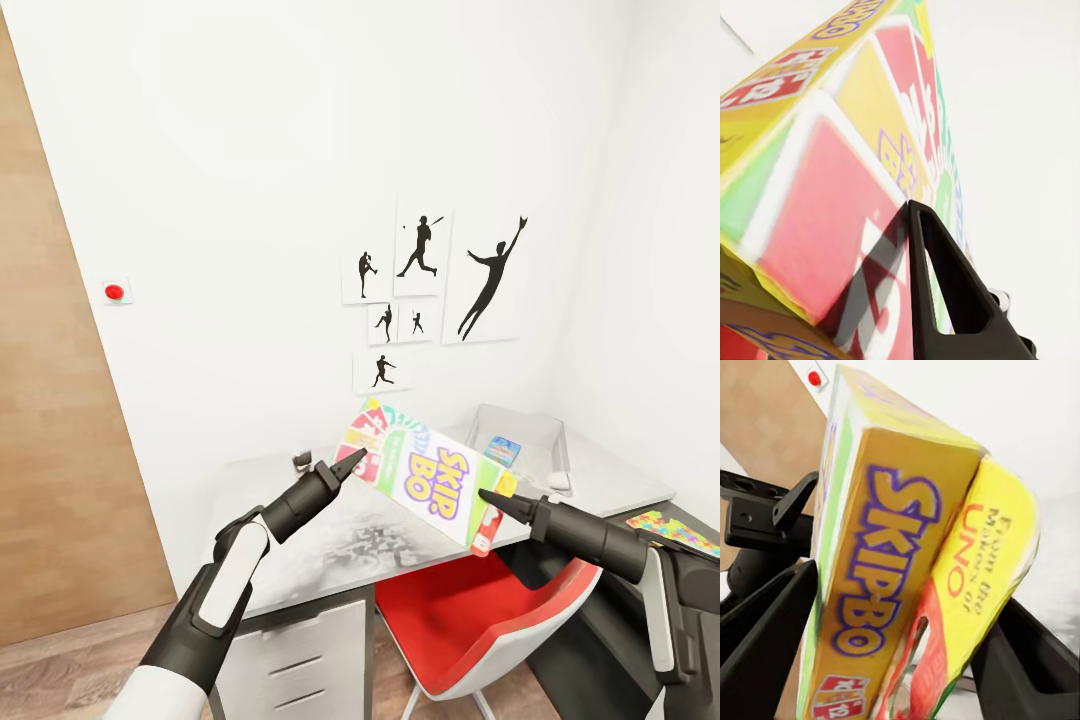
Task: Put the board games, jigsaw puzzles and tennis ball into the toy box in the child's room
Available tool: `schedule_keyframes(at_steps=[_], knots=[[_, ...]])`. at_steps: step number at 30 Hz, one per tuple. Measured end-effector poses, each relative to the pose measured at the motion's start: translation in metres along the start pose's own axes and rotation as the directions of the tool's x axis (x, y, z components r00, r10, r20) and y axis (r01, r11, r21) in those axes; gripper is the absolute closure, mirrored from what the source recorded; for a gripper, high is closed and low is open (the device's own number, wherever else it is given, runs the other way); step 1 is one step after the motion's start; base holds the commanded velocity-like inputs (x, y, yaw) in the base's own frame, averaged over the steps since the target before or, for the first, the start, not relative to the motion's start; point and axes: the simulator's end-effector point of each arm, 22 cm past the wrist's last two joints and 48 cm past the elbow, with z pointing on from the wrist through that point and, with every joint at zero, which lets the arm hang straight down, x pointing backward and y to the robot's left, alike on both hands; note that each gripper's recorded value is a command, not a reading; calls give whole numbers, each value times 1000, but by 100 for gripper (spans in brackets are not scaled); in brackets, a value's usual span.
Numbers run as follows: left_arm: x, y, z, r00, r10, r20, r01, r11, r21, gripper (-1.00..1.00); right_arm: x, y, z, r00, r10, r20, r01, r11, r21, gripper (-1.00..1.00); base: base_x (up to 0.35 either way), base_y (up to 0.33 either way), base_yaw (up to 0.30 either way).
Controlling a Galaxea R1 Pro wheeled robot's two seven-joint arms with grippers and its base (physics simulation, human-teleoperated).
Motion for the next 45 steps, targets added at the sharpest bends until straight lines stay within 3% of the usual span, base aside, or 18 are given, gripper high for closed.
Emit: schedule_keyframes(at_steps=[10,32,33,35,45], knots=[[9,-9,5,1000,-23,-20,24,999,28,100,1,-3,0,1000,-8,-6,8,1000,13,100,0,0,0],[9,-10,5,1000,-25,-19,26,999,31,100,0,-2,-1,1000,-2,-4,2,1000,9,100,0,0,0],[9,-10,5,1000,-25,-19,26,999,31,-100,0,-2,-1,1000,-2,-4,2,1000,9,100,0,0,0],[9,-3,3,1000,5,-26,-5,1000,8,-100,-2,-1,-3,1000,5,4,-5,1000,4,100,0,0,0],[7,5,-2,1000,4,-26,-4,1000,-13,-100,-3,-3,-3,1000,2,5,-3,1000,8,100,0,0,0]])
